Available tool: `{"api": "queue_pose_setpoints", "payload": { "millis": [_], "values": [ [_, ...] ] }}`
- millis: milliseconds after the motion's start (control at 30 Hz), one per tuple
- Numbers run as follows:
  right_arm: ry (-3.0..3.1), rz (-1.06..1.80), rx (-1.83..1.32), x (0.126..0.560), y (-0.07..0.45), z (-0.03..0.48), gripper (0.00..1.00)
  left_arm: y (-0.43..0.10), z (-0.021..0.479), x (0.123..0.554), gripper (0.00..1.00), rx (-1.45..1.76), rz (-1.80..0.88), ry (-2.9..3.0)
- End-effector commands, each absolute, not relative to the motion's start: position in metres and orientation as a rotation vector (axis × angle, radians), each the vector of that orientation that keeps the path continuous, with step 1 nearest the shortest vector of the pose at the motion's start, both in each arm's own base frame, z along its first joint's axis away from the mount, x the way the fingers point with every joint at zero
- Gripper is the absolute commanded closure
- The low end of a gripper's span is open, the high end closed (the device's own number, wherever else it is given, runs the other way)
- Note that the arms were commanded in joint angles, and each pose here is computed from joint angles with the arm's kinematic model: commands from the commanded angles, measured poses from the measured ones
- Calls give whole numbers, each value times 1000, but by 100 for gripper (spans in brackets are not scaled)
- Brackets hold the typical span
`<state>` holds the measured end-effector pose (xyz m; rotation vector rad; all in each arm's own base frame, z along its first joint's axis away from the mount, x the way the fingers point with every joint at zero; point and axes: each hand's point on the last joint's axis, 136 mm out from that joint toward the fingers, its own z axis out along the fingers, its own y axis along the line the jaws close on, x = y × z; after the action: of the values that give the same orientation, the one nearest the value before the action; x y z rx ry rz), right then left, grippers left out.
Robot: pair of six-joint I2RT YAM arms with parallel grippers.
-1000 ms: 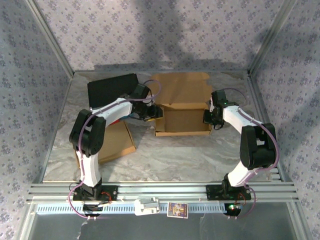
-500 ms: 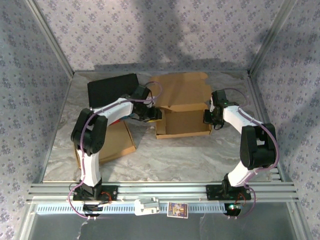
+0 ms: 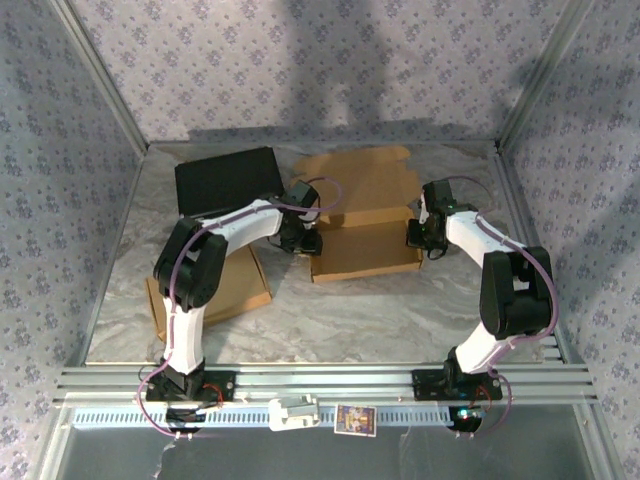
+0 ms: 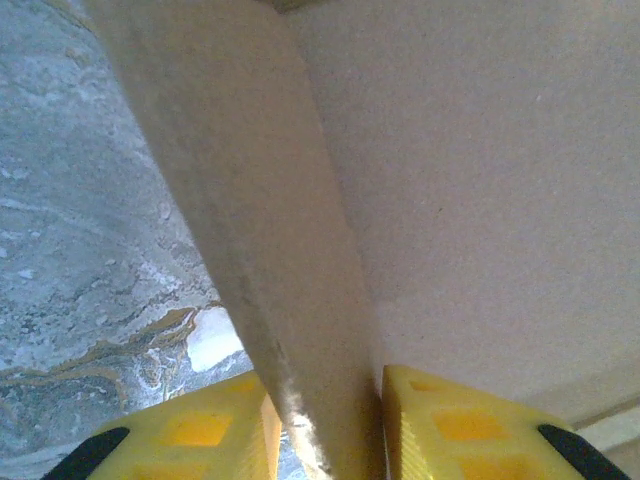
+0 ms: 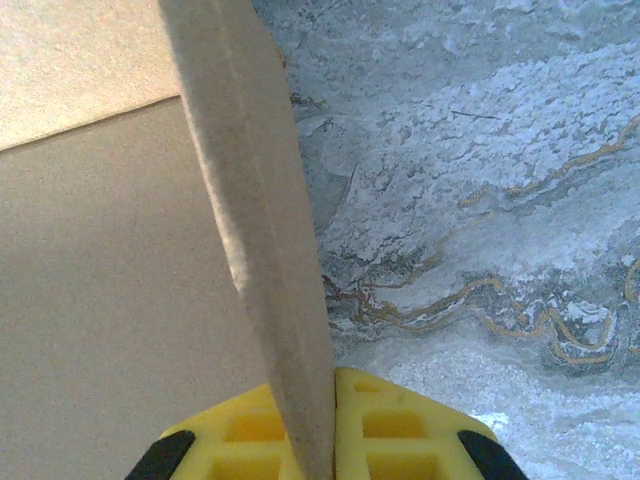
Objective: Fold the paper box
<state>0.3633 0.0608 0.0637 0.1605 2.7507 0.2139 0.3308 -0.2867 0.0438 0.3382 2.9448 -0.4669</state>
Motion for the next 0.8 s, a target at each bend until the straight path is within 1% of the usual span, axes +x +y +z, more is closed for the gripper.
{"api": "queue_pose_setpoints", "payload": {
  "millis": [0,67,300,433,467,600,667,700,767],
  "values": [
    [2685,254,164,377,65,86,100,-273,34,324,70,374,-319,2999],
    [2678,253,165,378,66,88,100,-272,33,324,73,371,-294,3005],
    [2661,248,163,375,70,95,100,-270,36,324,92,367,-153,3018],
    [2643,232,167,374,72,102,100,-266,45,322,100,334,-54,3026],
    [2642,236,166,374,73,102,100,-266,47,322,100,325,-39,3024],
    [2644,258,168,373,76,100,100,-277,48,321,99,279,-117,3026],
    [2653,277,169,371,79,95,100,-283,47,321,89,265,-161,3031],
    [2659,283,170,370,79,92,100,-285,48,321,82,259,-173,3031],
    [2672,285,170,367,79,88,100,-288,52,324,71,244,-192,3020]
  ]
}}
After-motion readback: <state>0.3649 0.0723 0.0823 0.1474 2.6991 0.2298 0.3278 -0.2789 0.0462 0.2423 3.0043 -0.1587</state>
